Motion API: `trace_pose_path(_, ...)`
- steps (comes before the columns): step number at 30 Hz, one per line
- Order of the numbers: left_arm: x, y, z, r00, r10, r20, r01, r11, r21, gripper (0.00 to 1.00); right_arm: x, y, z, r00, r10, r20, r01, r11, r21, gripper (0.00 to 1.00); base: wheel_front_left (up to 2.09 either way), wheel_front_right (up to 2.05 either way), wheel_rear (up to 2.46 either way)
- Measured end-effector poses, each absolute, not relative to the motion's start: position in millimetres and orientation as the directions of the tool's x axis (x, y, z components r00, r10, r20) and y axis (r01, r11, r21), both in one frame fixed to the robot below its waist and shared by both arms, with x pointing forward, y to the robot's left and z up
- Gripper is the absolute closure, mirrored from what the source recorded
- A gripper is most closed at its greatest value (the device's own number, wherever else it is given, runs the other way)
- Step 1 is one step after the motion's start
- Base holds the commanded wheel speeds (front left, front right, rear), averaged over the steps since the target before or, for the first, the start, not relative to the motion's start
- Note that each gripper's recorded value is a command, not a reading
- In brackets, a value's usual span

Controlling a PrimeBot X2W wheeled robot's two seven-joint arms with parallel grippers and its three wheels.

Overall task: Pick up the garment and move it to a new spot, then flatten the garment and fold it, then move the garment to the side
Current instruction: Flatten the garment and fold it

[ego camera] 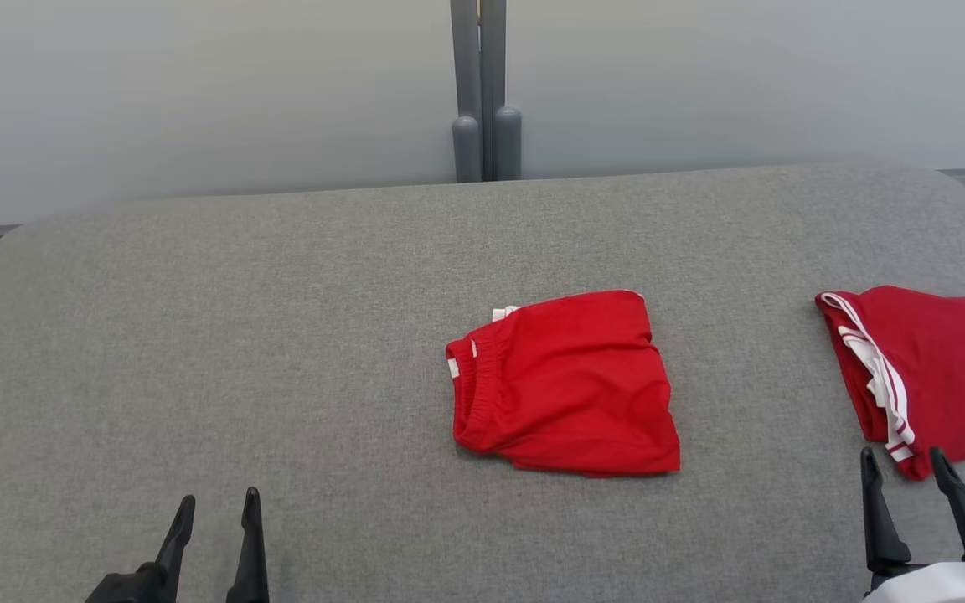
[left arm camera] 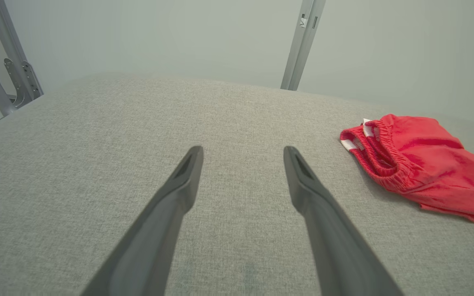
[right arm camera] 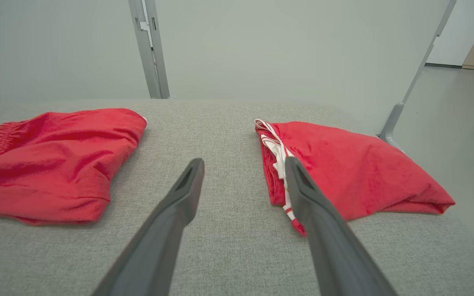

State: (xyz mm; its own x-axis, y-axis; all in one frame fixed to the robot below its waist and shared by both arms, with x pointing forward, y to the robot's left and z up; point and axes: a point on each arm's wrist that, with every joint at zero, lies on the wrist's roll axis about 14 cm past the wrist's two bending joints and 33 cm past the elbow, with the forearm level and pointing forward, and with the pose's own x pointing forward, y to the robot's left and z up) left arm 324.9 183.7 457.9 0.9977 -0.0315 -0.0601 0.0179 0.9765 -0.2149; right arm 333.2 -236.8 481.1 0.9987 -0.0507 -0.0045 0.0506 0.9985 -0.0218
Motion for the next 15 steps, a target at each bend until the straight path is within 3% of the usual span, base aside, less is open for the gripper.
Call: trace_pose_path(15, 320, 190, 458, 0.998, -0.005, -0.058, -0.008, 0.975, -0.22, 0.0, 342, -220, 482, 1.0, 0.008, -0.003, -0.008, 1.0, -0.021, 0.0, 0.0, 0.0, 0.0)
